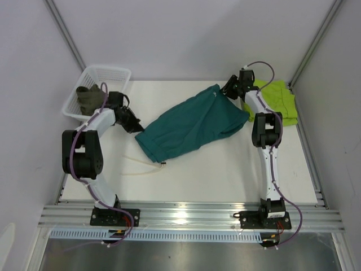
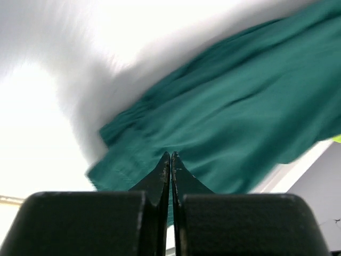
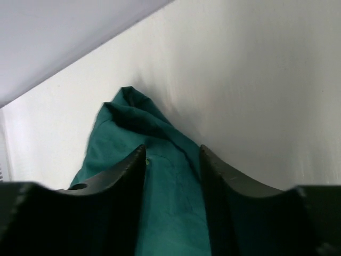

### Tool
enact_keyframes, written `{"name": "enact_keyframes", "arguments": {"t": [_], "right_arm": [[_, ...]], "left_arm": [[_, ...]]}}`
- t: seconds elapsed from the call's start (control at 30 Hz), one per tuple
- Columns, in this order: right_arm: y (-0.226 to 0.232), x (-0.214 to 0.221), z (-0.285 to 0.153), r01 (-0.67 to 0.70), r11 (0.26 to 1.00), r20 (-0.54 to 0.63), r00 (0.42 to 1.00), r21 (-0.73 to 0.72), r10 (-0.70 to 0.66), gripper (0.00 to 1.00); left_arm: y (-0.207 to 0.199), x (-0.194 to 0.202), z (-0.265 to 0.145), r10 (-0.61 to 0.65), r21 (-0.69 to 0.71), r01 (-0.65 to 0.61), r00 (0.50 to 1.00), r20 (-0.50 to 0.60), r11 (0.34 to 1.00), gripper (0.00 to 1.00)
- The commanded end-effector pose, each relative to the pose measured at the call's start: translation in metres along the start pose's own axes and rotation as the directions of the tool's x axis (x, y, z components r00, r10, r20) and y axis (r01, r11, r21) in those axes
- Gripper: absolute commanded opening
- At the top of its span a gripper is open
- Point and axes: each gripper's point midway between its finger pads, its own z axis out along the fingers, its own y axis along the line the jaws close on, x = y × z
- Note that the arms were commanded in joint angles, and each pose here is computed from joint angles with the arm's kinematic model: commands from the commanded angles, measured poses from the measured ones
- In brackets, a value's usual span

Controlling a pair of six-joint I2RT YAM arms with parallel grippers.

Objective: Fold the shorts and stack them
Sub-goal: Fold the shorts

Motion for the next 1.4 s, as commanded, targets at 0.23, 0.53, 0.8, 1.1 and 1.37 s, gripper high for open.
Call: {"name": "enact_keyframes", "arguments": {"t": [0.23,0.53,0.8,1.1,1.37], "right_arm": [[0.098,-0.072,-0.095,0.100,0.971,0.104,0.991,-0.215,-0.079,0.54],[0.176,0.005,-0.174,0.249,0.920,0.061,0.968,-0.302,-0.242,0.66],[0.227,0.125,-0.209,0.283,0.853,-0.129,0.920,-0.439,-0.371,0.52],[0.248,0.243,-0.223,0.181,0.814,-0.338,0.844,-0.552,-0.417,0.29],[0.256,0.299,-0.226,0.170,0.790,-0.430,0.762,-0.589,-0.484,0.00]], "left_arm": [[-0.098,-0.020,-0.088,0.185,0.182,-0.218,0.966,0.182,0.959,0.34],[-0.044,0.028,-0.093,0.116,0.172,-0.136,0.986,0.116,0.976,0.52],[-0.005,0.061,-0.084,0.022,0.196,-0.031,0.999,0.047,0.980,0.64],[0.017,0.073,-0.064,0.006,0.196,-0.018,0.998,0.066,0.980,0.78],[0.019,0.067,-0.048,0.024,0.200,-0.038,0.997,0.070,0.979,0.90]]}}
